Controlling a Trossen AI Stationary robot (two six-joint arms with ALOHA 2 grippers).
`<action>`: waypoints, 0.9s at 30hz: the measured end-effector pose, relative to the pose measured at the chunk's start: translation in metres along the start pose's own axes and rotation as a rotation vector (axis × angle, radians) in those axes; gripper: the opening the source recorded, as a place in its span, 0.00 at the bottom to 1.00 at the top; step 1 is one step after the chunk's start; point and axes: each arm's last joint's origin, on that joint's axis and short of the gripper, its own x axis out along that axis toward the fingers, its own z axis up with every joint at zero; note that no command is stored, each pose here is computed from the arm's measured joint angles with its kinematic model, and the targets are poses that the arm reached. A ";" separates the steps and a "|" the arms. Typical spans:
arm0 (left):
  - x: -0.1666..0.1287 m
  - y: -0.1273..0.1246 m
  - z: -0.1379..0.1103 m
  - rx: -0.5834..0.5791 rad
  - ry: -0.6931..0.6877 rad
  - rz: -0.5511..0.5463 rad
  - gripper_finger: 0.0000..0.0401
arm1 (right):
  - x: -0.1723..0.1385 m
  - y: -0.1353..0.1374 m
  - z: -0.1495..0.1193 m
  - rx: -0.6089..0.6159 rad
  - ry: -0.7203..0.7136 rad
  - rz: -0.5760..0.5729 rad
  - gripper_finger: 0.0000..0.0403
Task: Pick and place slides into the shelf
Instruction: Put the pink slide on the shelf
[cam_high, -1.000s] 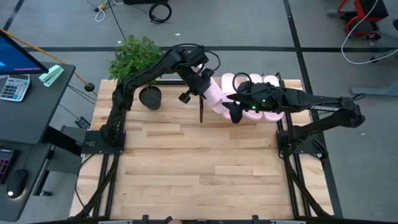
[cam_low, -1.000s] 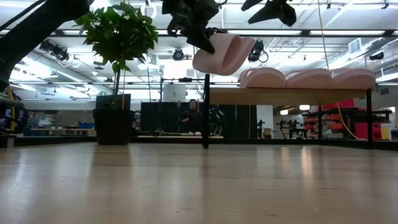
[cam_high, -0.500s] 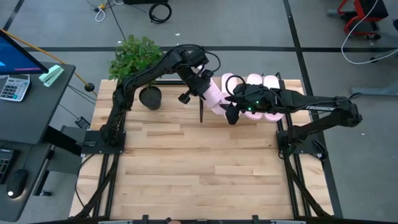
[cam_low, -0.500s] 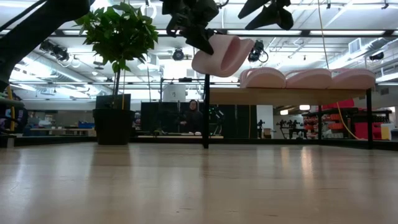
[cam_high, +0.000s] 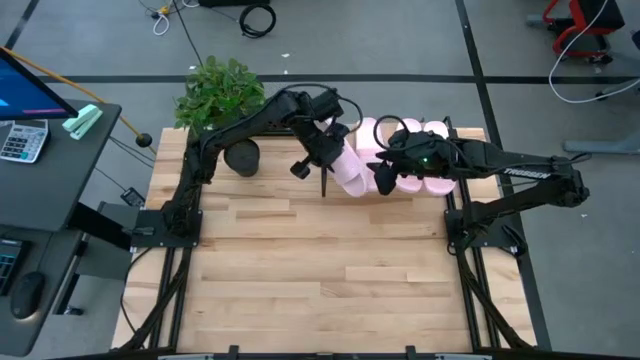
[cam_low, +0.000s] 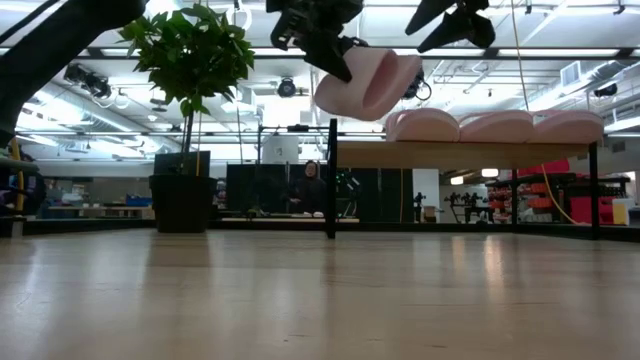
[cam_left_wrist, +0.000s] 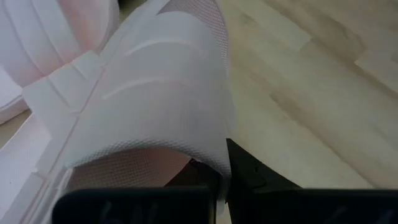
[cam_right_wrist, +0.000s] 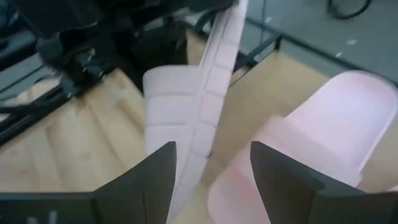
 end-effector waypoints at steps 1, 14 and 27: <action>0.002 -0.001 0.002 0.007 0.022 0.008 0.03 | 0.000 0.000 -0.001 -0.003 0.019 0.010 0.53; -0.022 -0.017 0.036 0.113 0.019 0.142 0.03 | 0.003 -0.008 0.001 0.088 -0.013 -0.091 0.53; -0.027 -0.029 0.049 0.127 -0.004 0.124 0.03 | 0.009 -0.022 0.025 0.212 0.013 0.224 0.53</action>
